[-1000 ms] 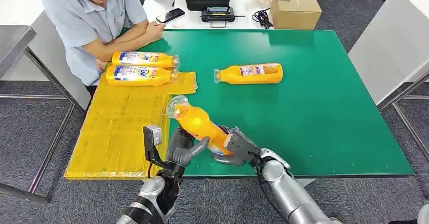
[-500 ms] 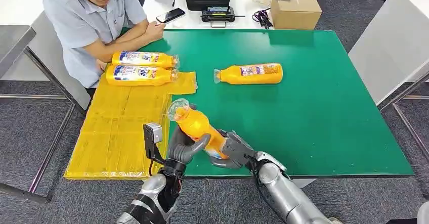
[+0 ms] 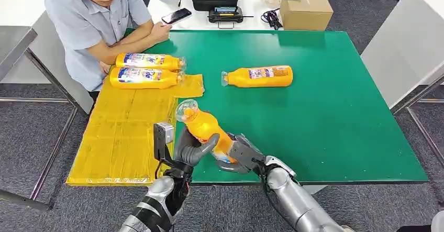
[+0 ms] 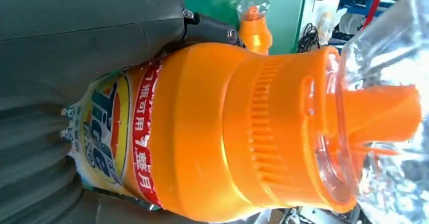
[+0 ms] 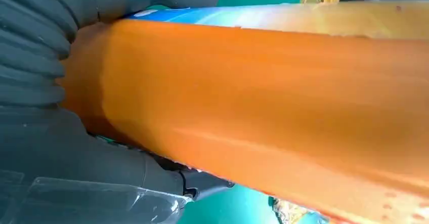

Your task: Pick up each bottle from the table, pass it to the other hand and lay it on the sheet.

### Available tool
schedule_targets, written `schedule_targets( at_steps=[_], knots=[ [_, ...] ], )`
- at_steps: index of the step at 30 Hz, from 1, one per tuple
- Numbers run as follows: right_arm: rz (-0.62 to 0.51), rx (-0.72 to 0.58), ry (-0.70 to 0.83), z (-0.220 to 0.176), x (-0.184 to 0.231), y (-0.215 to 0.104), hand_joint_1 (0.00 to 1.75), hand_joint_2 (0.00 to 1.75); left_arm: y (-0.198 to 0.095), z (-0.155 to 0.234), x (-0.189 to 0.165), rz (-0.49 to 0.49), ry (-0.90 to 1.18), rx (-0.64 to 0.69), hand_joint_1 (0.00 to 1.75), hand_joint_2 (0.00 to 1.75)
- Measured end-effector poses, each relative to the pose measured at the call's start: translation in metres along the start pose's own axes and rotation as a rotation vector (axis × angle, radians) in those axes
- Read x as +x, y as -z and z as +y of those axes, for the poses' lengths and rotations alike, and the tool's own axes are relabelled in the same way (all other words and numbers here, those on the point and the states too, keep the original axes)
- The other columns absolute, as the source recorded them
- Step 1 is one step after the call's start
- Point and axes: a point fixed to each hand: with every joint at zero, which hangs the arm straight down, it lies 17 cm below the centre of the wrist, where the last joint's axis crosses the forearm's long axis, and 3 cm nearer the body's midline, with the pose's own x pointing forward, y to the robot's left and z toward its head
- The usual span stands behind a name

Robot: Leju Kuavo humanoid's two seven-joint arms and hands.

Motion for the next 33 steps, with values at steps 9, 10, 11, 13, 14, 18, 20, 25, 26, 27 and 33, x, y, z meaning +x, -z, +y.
schedule_targets(
  at_steps=[9,10,11,13,14,18,20,25,26,27,33],
  knots=[
    [0.024,-0.045,-0.014,-0.002,-0.005,0.001,0.0,1.75,0.001,0.006,0.005,-0.032,0.183,0.024,1.75,1.75],
    [0.037,-0.056,-0.025,-0.002,-0.009,-0.001,0.0,1.75,0.002,0.008,0.014,-0.076,0.297,0.039,1.75,1.75],
    [0.046,-0.065,-0.03,-0.001,-0.012,-0.004,0.0,1.75,0.002,0.009,0.026,-0.128,0.426,0.047,1.75,1.75],
    [0.056,-0.077,-0.028,0.002,-0.015,-0.008,0.0,1.75,0.002,0.009,0.045,-0.191,0.57,0.046,1.75,1.75],
    [0.06,-0.082,-0.026,0.003,-0.016,-0.01,0.0,1.75,0.002,0.009,0.052,-0.208,0.591,0.05,1.75,1.75],
    [0.058,-0.127,-0.062,-0.002,-0.014,-0.012,0.0,1.75,-0.001,0.012,0.086,-0.314,0.755,0.083,1.75,1.75],
    [0.048,-0.153,-0.079,-0.006,-0.009,-0.012,0.0,1.75,-0.002,0.017,0.094,-0.315,0.711,0.085,1.75,1.75],
    [0.036,-0.183,-0.08,-0.012,-0.002,-0.013,0.0,1.75,-0.004,0.026,0.109,-0.339,0.689,0.114,1.75,1.75],
    [0.033,-0.189,-0.08,-0.014,-0.001,-0.014,0.0,1.75,-0.005,0.027,0.111,-0.343,0.688,0.118,1.75,1.75],
    [0.031,-0.192,-0.079,-0.014,0.0,-0.013,0.0,1.75,-0.005,0.027,0.113,-0.346,0.687,0.121,1.75,1.75],
    [0.023,-0.2,-0.083,-0.017,0.004,-0.013,0.0,1.75,-0.006,0.032,0.119,-0.36,0.664,0.138,1.75,1.75]
  ],
)
